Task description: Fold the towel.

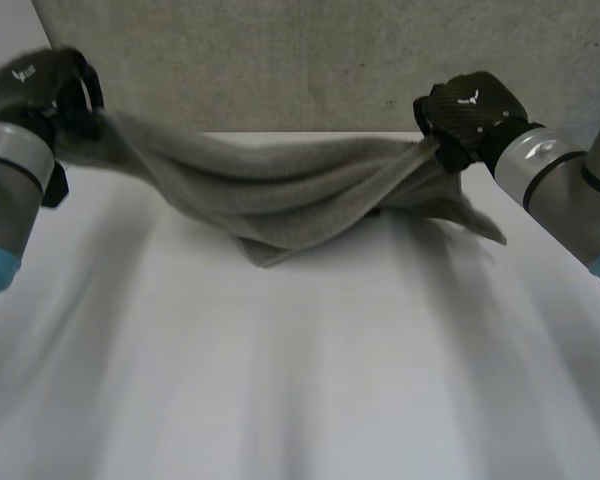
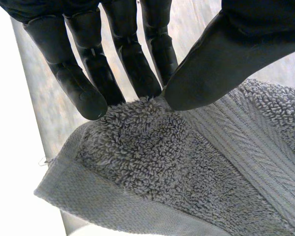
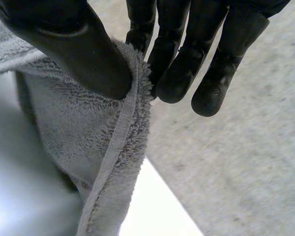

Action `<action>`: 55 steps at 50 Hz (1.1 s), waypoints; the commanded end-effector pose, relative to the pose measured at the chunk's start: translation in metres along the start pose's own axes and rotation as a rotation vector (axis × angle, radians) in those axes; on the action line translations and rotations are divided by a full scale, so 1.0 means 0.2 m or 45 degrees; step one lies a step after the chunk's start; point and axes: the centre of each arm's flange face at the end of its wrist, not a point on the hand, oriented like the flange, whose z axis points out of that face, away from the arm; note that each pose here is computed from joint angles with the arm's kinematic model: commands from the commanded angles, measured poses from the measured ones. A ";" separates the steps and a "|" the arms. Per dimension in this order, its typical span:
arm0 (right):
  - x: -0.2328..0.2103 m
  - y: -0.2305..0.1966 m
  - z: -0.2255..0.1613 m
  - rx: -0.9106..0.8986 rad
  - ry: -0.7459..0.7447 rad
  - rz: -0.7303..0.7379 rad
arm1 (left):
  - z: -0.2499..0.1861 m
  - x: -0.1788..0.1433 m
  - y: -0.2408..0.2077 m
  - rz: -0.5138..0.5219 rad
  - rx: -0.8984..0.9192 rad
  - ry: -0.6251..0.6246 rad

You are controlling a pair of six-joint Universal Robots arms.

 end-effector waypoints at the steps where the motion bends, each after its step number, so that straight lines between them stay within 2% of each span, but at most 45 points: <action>1: -0.02 -0.09 -0.16 -0.067 -0.084 0.033 | -0.10 0.00 0.03 0.036 -0.097 0.042; 8: 0.10 -0.37 -0.34 0.110 0.008 0.080 | -0.17 -0.06 -0.17 0.018 -0.039 0.059; 14: 0.16 -0.42 -0.38 0.130 0.046 0.094 | -0.20 -0.04 -0.23 -0.030 -0.003 0.101; 20: 0.11 -0.29 -0.31 0.018 -0.058 0.142 | -0.18 -0.05 -0.12 -0.055 -0.082 0.103; 21: 0.08 -0.23 -0.27 -0.024 -0.089 0.149 | -0.15 -0.05 -0.03 -0.060 -0.147 0.103; 22: 0.08 -0.23 -0.27 -0.025 -0.089 0.149 | -0.15 -0.05 -0.03 -0.060 -0.148 0.103; 25: -0.02 -0.07 -0.17 -0.121 -0.161 0.127 | -0.06 -0.05 0.23 -0.069 -0.315 0.092; 28: -0.07 0.05 -0.08 -0.185 -0.193 0.100 | 0.02 -0.05 0.35 -0.049 -0.368 0.097; 33: -0.05 0.09 0.04 -0.195 -0.114 0.006 | 0.14 -0.04 0.33 0.005 -0.300 0.102; 36: 0.07 -0.07 0.14 0.075 0.126 -0.098 | 0.21 -0.03 0.12 0.010 -0.120 0.107; 37: 0.07 -0.07 0.14 0.077 0.127 -0.098 | 0.21 -0.03 0.12 0.010 -0.119 0.107; 38: 0.13 -0.15 0.15 0.218 0.235 -0.136 | 0.21 -0.02 0.01 0.009 -0.041 0.114; 39: 0.19 -0.26 0.12 0.349 0.347 -0.167 | 0.21 -0.01 -0.10 0.004 0.049 0.120; 40: 0.20 -0.26 0.11 0.351 0.348 -0.167 | 0.21 -0.01 -0.10 0.004 0.050 0.120; 42: 0.27 -0.49 -0.03 0.573 0.478 -0.181 | 0.21 -0.01 -0.27 -0.030 0.243 0.119; 44: 0.29 -0.53 -0.08 0.605 0.492 -0.171 | 0.22 -0.02 -0.32 -0.058 0.305 0.112; 48: 0.26 -0.50 -0.09 0.570 0.441 -0.129 | 0.21 -0.04 -0.33 -0.085 0.321 0.096; 53: 0.18 -0.41 -0.09 0.448 0.297 -0.085 | 0.21 -0.06 -0.23 -0.088 0.246 0.083; 55: 0.09 -0.29 -0.09 0.291 0.149 -0.046 | 0.20 -0.06 -0.12 -0.090 0.158 0.078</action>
